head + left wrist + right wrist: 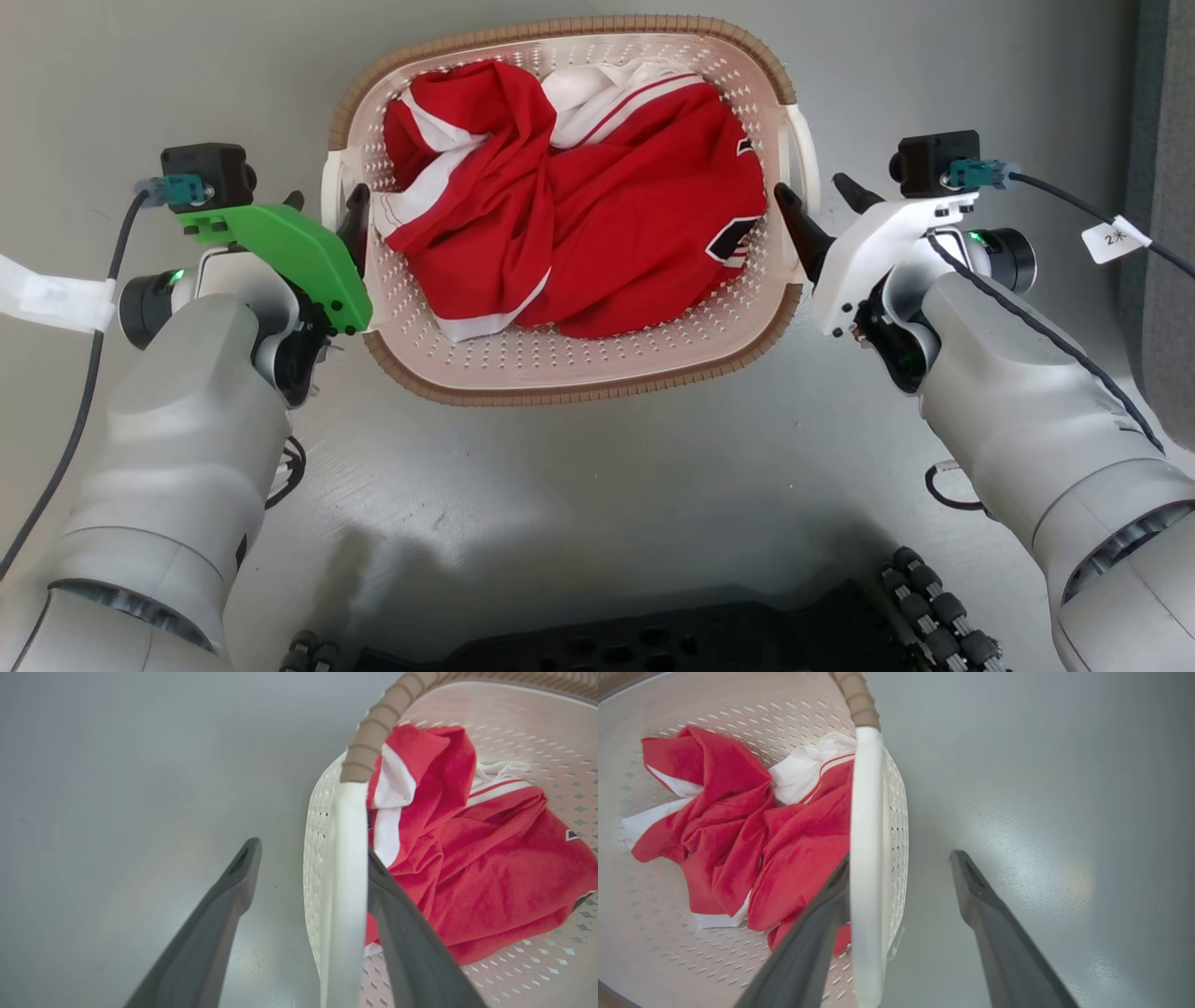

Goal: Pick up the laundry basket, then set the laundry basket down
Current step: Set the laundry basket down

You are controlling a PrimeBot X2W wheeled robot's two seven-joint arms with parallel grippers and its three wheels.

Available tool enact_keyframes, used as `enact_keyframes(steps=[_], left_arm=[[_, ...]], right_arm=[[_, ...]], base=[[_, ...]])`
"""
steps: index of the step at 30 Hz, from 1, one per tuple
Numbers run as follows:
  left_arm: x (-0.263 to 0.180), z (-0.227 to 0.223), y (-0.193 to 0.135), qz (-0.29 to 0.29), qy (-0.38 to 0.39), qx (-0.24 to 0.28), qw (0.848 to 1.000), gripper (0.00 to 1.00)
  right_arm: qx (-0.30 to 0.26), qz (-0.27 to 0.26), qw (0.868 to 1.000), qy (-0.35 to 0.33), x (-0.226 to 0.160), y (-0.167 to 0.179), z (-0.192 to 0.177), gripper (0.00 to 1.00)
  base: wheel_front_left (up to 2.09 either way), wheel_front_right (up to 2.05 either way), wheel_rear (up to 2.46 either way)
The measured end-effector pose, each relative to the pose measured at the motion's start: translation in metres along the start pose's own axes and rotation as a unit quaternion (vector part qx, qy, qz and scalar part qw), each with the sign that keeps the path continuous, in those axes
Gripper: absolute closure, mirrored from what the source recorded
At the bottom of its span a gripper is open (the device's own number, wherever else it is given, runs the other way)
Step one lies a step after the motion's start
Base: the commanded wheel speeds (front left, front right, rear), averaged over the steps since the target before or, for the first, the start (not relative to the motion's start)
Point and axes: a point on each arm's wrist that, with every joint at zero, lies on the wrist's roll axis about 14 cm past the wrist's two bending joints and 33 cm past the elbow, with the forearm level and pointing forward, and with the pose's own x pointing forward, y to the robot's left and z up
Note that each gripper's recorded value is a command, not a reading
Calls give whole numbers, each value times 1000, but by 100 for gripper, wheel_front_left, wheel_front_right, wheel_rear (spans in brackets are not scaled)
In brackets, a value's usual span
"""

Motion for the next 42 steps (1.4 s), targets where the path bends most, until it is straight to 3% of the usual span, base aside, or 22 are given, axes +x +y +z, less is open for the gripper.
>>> enact_keyframes(steps=[12, 31, 36, 42], left_arm=[[-20, 24, -3, 9, -48, 6, 999, 0], [-90, 62, -35, -3, -148, 45, 988, 0], [-111, 88, -54, -16, -192, 65, 979, 0], [-148, 144, -71, -24, -278, 77, 957, 0]], right_arm=[[-22, 5, 999, -41, -16, 8, 23, 0], [-24, -8, 991, -128, -84, 16, 65, 0], [-22, 7, 981, -193, -106, 27, 105, 0], [-48, 18, 957, -286, -142, 44, 165, 0]], base=[[0, 0, 0], [0, 0, 0], [0, 0, 0], [0, 0, 0]])
